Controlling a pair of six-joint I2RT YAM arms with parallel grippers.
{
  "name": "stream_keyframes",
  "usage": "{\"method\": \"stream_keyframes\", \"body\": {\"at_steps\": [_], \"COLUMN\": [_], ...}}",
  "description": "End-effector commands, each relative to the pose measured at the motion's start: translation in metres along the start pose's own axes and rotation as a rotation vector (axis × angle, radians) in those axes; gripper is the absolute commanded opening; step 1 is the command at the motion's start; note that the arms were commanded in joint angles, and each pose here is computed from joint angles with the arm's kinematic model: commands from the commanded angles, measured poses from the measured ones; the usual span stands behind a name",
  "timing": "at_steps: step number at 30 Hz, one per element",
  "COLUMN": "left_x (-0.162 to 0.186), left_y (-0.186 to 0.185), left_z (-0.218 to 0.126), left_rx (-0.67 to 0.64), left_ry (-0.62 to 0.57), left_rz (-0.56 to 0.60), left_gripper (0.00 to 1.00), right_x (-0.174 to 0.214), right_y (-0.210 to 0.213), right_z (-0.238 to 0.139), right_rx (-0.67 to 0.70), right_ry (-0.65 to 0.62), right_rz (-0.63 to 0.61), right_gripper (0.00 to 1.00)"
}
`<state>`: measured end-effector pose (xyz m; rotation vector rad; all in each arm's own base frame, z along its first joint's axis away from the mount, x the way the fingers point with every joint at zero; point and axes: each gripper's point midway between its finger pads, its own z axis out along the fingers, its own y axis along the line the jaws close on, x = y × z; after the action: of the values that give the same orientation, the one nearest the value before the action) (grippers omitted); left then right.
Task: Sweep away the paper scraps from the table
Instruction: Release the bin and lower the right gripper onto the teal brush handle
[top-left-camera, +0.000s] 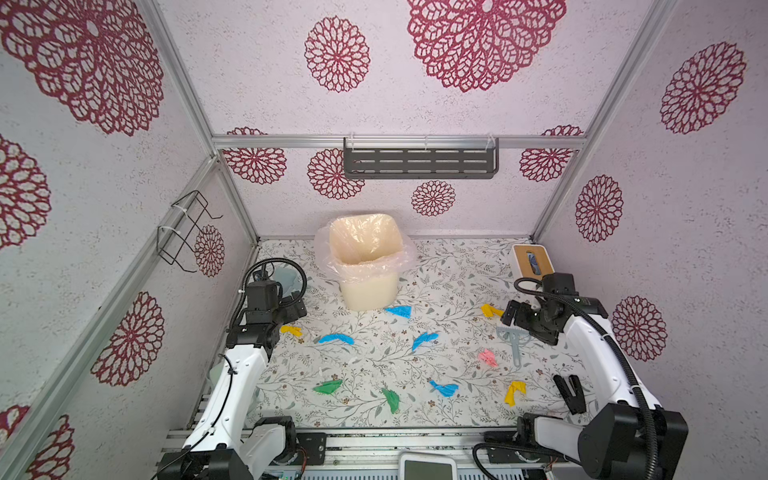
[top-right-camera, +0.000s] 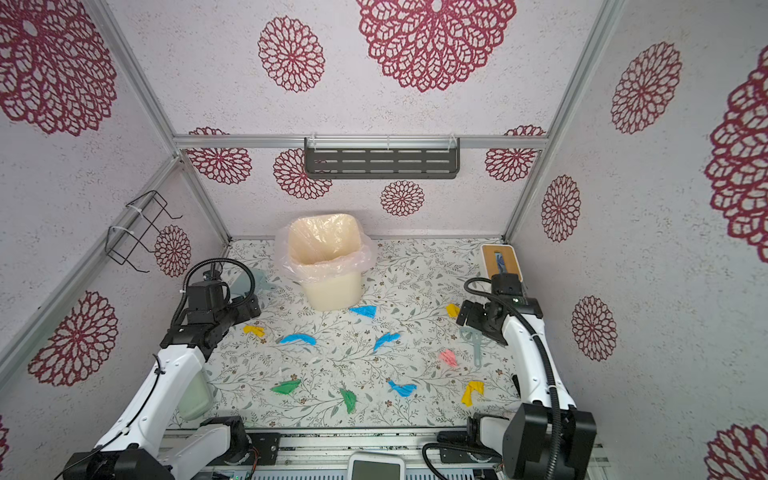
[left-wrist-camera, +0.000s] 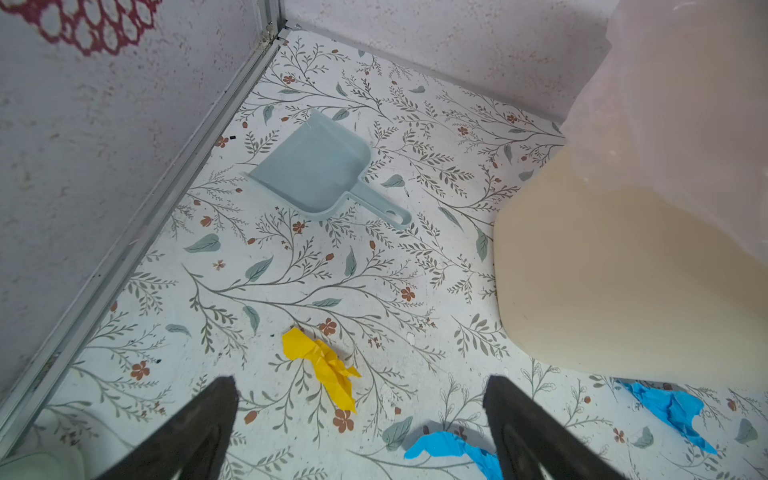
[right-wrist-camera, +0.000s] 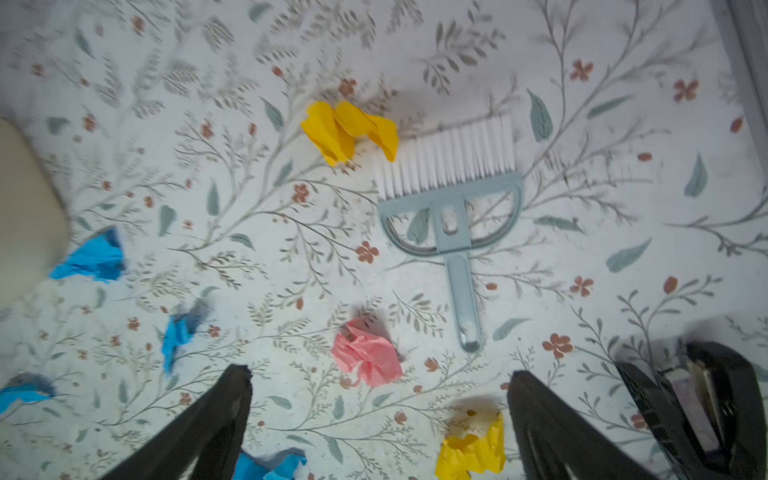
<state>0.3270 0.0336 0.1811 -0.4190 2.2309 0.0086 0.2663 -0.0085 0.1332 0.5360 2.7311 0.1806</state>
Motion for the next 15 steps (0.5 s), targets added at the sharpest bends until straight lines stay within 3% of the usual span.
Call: {"method": "stream_keyframes", "body": {"at_steps": [1,15], "left_x": [0.007,0.017], "left_y": [-0.001,0.0], "left_z": [-0.003,0.003], "left_rx": [0.011,0.008], "left_ry": [0.009,0.029], "left_rz": [0.0,-0.001], "left_gripper": [0.97,0.97], "right_x": [0.014,0.022], "right_y": [-0.021,-0.051], "right_z": [0.015,0.062], "right_rx": [0.085,0.14], "right_ry": [0.01,0.029], "right_rz": [0.044,0.126], "right_gripper": [0.99,0.73]}}
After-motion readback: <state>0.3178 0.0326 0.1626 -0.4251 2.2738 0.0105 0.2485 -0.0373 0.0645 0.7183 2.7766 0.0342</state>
